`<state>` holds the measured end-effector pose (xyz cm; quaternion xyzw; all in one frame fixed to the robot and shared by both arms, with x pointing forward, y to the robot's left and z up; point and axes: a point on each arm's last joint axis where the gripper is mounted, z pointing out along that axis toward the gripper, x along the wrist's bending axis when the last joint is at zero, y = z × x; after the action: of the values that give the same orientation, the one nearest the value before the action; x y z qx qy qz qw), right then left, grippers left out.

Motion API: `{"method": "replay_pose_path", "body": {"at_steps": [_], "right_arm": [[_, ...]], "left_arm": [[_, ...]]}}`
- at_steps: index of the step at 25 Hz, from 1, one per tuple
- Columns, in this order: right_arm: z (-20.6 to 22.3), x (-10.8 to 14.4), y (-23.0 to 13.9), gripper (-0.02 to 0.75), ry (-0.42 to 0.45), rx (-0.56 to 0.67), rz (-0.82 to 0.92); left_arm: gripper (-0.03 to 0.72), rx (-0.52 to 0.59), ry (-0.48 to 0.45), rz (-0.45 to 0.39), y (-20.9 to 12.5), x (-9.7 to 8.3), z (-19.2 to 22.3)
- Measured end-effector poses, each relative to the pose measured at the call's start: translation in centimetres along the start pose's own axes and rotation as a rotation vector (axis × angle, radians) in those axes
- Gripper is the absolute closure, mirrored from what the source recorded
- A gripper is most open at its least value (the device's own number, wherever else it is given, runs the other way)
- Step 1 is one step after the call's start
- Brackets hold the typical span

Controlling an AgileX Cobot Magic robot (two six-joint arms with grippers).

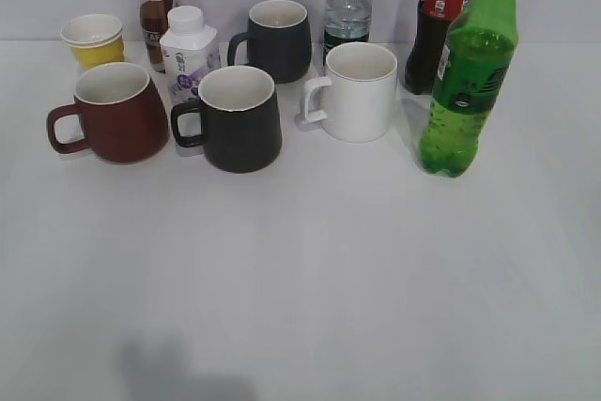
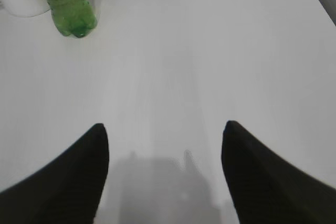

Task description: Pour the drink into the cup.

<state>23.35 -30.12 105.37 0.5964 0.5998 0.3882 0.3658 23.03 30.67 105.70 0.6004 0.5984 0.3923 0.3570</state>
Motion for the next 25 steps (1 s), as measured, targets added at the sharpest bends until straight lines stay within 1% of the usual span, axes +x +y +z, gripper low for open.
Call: {"method": "replay_pose_path", "body": {"at_steps": [6,12,14,17,18,20,23,25], "right_arm": [[0.0,0.0,0.0,0.237,0.001,0.000,0.000],[0.0,0.1,0.4,0.237,0.011,-0.006,0.006],[0.1,0.2,1.4,0.237,0.014,-0.062,0.006],[0.7,0.3,3.1,0.237,0.019,-0.153,0.006],[1.3,0.3,3.5,0.237,0.020,-0.171,0.006],[2.6,0.4,4.1,0.237,0.022,-0.187,0.005],[4.7,0.5,4.6,0.237,0.024,-0.187,0.003],[5.8,0.6,5.1,0.237,0.035,-0.214,0.000]], "left_arm": [[0.449,0.000,-0.005,0.001,0.0,0.0,0.0],[0.449,-0.005,-0.056,0.022,0.2,0.0,0.1],[0.449,-0.015,-0.057,0.028,0.8,0.0,0.2],[0.449,-0.059,-0.045,0.038,2.0,0.1,0.7],[0.449,-0.091,-0.045,0.041,2.6,0.0,1.0],[0.449,-0.168,-0.049,0.044,3.6,-0.2,1.9],[0.449,-0.224,-0.056,0.052,4.6,-0.5,4.0],[0.449,-0.213,-0.063,0.060,4.7,-0.8,6.0]]}}
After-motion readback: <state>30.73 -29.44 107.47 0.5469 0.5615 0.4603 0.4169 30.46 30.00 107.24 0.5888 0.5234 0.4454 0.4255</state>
